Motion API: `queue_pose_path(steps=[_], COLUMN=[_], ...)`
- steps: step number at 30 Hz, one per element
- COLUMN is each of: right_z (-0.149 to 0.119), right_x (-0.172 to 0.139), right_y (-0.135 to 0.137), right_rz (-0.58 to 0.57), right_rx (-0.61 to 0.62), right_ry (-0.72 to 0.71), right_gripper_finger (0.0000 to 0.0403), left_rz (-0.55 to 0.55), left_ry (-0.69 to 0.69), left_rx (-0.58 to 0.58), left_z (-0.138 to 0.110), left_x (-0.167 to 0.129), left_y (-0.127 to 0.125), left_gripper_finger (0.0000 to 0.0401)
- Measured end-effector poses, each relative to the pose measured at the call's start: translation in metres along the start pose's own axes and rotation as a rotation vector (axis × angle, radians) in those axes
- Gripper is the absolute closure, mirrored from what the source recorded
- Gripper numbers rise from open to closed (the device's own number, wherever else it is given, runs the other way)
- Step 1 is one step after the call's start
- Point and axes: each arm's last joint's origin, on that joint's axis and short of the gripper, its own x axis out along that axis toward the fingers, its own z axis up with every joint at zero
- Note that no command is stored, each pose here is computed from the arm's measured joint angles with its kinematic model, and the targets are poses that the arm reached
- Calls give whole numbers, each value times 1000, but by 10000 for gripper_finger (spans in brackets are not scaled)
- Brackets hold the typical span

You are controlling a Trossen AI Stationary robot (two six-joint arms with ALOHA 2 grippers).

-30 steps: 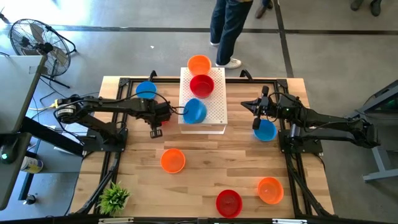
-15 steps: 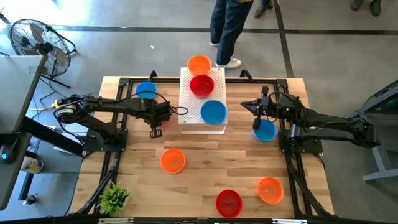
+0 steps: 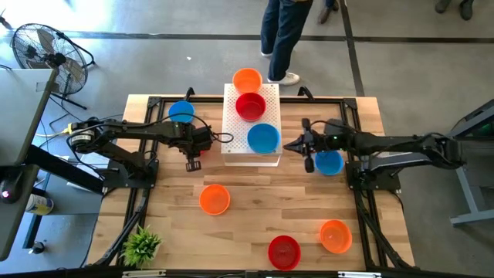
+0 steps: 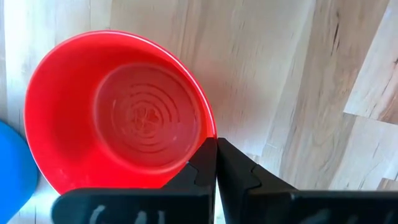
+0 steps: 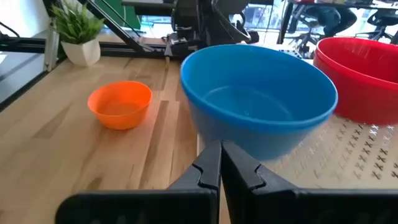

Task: Pick & Place Mini bowls
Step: Stack the red bowl on top of the other red bowls on the shelf

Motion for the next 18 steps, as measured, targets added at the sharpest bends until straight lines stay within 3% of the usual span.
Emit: queue_pose_path(steps=[18], right_z=[17], right_x=[37], right_y=[-12], right_rz=[-22], right_rx=[-29], right_ry=[11], right_gripper_finger=[403], left_rz=[-1], left_ry=[3], left_rx=[5], left_z=[0], left_x=[0], left_y=[0], left_gripper_finger=[401])
